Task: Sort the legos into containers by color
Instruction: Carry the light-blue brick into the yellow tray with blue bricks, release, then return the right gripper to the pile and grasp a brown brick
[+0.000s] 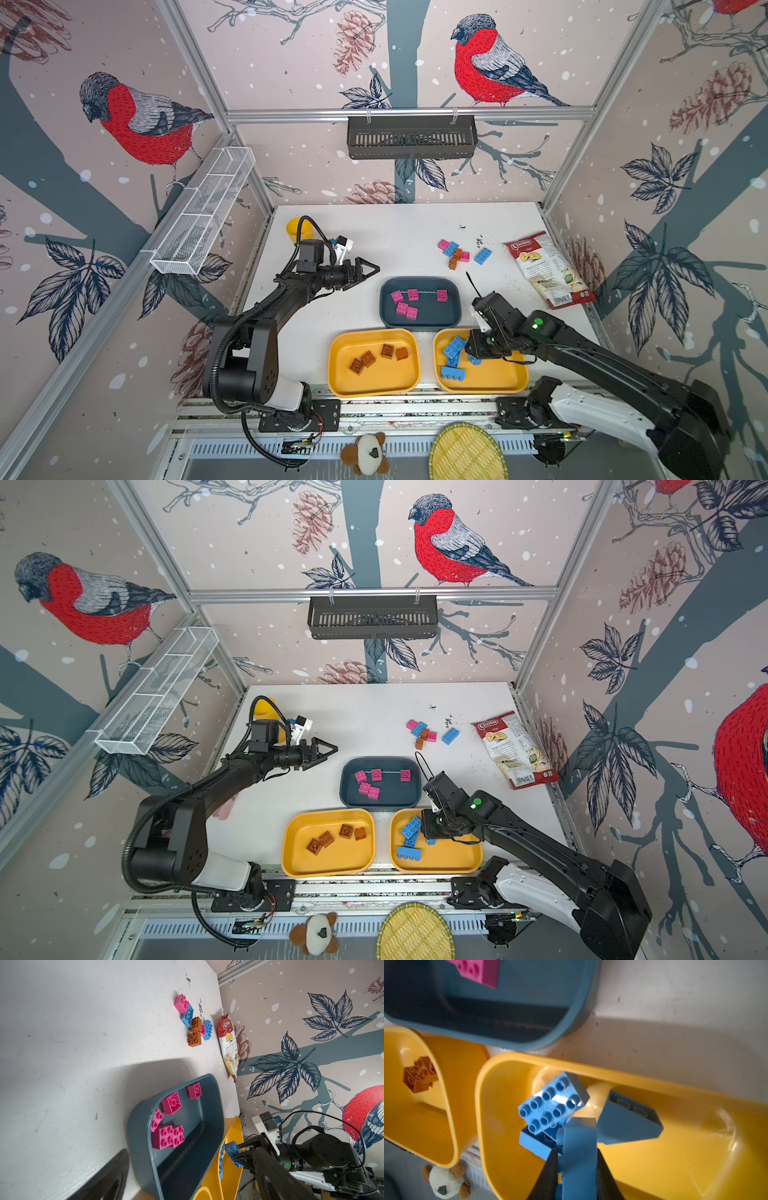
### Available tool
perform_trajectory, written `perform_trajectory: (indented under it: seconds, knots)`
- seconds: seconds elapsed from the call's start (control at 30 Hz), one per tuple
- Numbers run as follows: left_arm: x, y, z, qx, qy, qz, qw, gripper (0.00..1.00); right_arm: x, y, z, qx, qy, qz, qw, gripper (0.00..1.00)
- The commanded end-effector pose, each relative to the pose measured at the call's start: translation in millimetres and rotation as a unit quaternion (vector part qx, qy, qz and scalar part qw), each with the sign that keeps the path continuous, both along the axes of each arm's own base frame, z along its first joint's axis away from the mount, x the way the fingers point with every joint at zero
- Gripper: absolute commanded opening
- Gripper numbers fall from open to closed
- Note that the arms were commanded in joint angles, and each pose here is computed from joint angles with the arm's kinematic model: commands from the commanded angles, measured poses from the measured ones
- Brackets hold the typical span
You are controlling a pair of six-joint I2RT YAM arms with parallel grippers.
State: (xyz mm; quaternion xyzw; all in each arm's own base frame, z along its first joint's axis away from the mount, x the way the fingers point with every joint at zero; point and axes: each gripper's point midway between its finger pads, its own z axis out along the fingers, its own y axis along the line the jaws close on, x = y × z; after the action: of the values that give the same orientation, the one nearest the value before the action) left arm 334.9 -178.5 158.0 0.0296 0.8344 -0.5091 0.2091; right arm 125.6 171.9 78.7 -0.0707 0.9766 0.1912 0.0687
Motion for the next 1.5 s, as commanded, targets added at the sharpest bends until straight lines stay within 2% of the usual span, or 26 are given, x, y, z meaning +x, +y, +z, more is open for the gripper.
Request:
perform_trajectory:
  seconds: [0.0,0.07,0.17,0.3,0.4,0.77,0.93,1.07,1.17,1.27,1.37,1.47]
  knots:
    - [3,-2,7,0.0,-0.029,-0.01,1.0,0.92,1,0,2,-0.004,0.004,-0.008,1.0,0.41]
    - [4,-2,8,0.0,-0.032,-0.01,0.999,0.93,17,-4,15,-0.012,-0.024,-0.016,1.0,0.58]
    - [3,-2,11,-0.001,-0.034,-0.01,0.999,0.93,50,-8,38,0.007,-0.072,-0.034,0.997,0.72]
    - [1,-2,16,-0.003,-0.039,-0.011,0.999,0.93,98,-22,65,0.024,-0.13,-0.063,0.989,0.79]
    - [1,-2,24,-0.008,-0.05,-0.009,0.999,0.93,131,-38,72,0.006,-0.158,-0.073,0.985,0.84]
    - [-1,2,35,-0.016,-0.069,0.009,0.997,0.93,253,-59,62,-0.06,-0.193,-0.082,0.976,0.9]
    - [1,5,37,-0.013,-0.073,0.018,0.997,0.93,291,-53,45,-0.077,-0.189,-0.068,0.977,0.9]
    - [3,8,36,-0.004,-0.071,0.024,0.997,0.93,307,-41,28,-0.071,-0.177,-0.064,0.98,0.88]
    - [4,10,34,0.0,-0.069,0.027,0.997,0.93,316,-30,15,-0.089,-0.174,-0.042,0.98,0.86]
    - [6,10,31,0.002,-0.064,0.026,0.998,0.93,325,-16,5,-0.065,-0.159,-0.049,0.984,0.8]
    - [8,12,27,0.007,-0.058,0.025,0.998,0.93,327,2,-2,-0.058,-0.156,-0.061,0.984,0.78]
    - [9,13,25,0.008,-0.056,0.027,0.998,0.93,330,7,-18,-0.071,-0.142,-0.079,0.984,0.75]
